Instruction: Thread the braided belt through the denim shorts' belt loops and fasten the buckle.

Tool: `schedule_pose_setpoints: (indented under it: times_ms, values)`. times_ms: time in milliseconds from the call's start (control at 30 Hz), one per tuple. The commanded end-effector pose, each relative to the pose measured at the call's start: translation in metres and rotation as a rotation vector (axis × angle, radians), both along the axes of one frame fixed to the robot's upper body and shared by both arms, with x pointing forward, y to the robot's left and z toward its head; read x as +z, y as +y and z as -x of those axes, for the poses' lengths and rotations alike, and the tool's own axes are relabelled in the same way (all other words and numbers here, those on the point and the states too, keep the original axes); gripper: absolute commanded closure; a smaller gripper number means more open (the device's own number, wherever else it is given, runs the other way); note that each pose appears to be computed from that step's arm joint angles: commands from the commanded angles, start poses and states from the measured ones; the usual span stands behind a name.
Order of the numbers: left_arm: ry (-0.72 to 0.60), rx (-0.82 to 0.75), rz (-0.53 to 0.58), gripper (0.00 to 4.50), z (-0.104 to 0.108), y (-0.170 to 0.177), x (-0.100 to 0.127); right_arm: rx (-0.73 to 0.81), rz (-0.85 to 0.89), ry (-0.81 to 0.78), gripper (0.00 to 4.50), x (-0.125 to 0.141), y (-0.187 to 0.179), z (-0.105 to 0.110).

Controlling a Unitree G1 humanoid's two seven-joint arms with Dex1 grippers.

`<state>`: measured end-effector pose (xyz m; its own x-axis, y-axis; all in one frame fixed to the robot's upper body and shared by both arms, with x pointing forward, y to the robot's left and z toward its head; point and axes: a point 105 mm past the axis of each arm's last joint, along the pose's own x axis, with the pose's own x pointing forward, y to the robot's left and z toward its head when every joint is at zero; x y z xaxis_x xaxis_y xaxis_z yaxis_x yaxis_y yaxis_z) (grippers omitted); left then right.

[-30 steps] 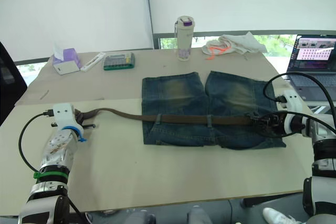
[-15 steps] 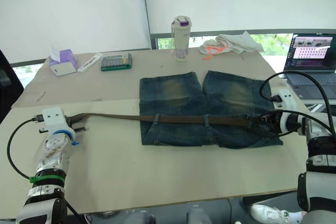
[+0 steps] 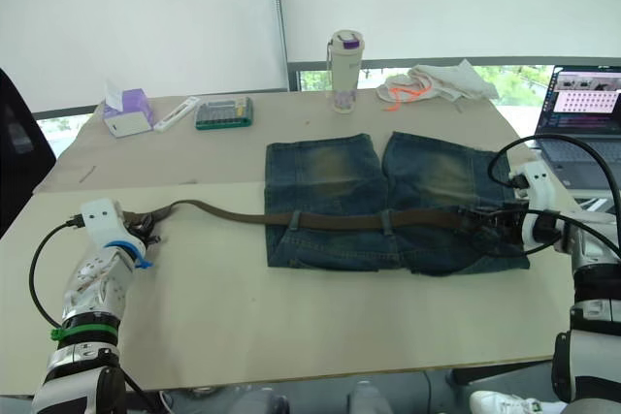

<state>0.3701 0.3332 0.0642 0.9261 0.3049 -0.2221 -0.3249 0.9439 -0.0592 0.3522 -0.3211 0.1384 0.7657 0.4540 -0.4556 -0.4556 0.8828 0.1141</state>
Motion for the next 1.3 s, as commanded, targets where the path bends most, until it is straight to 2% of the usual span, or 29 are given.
schedule_pose_setpoints:
  times_ms: [33,133,200,267,333,400,467,533,600,667,733,833,933,1133,1200,1300]
  values:
    - [0.001,0.176,-0.105,1.04,0.009,0.033,0.014,0.022,-0.03,-0.086,4.5,0.019,0.007,0.0]
    - [-0.12,0.259,-0.195,0.02,0.006,0.047,0.053,0.011,-0.023,-0.095,4.5,0.018,0.006,0.003]
    - [-0.164,0.257,-0.284,0.02,0.002,0.046,0.071,0.003,-0.024,-0.1,4.5,0.017,0.006,0.004]
    - [-0.252,0.236,-0.307,0.02,-0.005,0.039,0.088,0.001,-0.025,-0.1,4.5,0.016,0.007,0.005]
    - [-0.387,0.125,-0.353,0.02,-0.019,0.015,0.118,0.002,-0.023,-0.102,4.5,0.015,0.009,0.006]
    - [-0.515,-0.046,-0.342,0.02,-0.034,-0.02,0.145,0.0,-0.022,-0.106,4.5,0.015,0.01,0.007]
    - [-0.571,-0.279,-0.319,0.02,-0.048,-0.067,0.158,0.003,-0.023,-0.11,4.5,0.016,0.012,0.007]
    - [-0.578,-0.489,-0.323,0.02,-0.054,-0.108,0.162,0.002,-0.024,-0.114,4.5,0.017,0.013,0.008]
    - [-0.554,-0.663,-0.289,0.02,-0.055,-0.141,0.156,0.004,-0.024,-0.116,4.5,0.017,0.014,0.008]
    - [-0.464,-0.91,-0.226,0.02,-0.05,-0.186,0.135,0.005,-0.024,-0.118,4.5,0.017,0.015,0.008]
    - [-0.37,-1.058,-0.169,0.02,-0.043,-0.21,0.113,0.003,-0.026,-0.122,4.5,0.018,0.016,0.008]
    - [-0.193,-1.228,-0.149,0.02,-0.034,-0.234,0.071,0.011,-0.034,-0.13,4.5,0.018,0.018,0.008]
    - [-0.078,-1.286,-0.137,0.02,-0.034,-0.246,0.047,0.023,-0.04,-0.13,4.5,0.019,0.021,0.01]
    - [0.043,-1.289,-0.16,0.02,-0.043,-0.253,0.028,0.013,-0.041,-0.134,4.5,0.019,0.022,0.011]
    - [0.087,-1.316,-0.182,0.6,-0.041,-0.251,0.022,0.009,-0.04,-0.135,4.5,0.018,0.021,0.012]
    - [0.092,-1.348,-0.143,1.58,-0.039,-0.25,0.025,0.004,-0.038,-0.136,4.5,0.018,0.02,0.015]
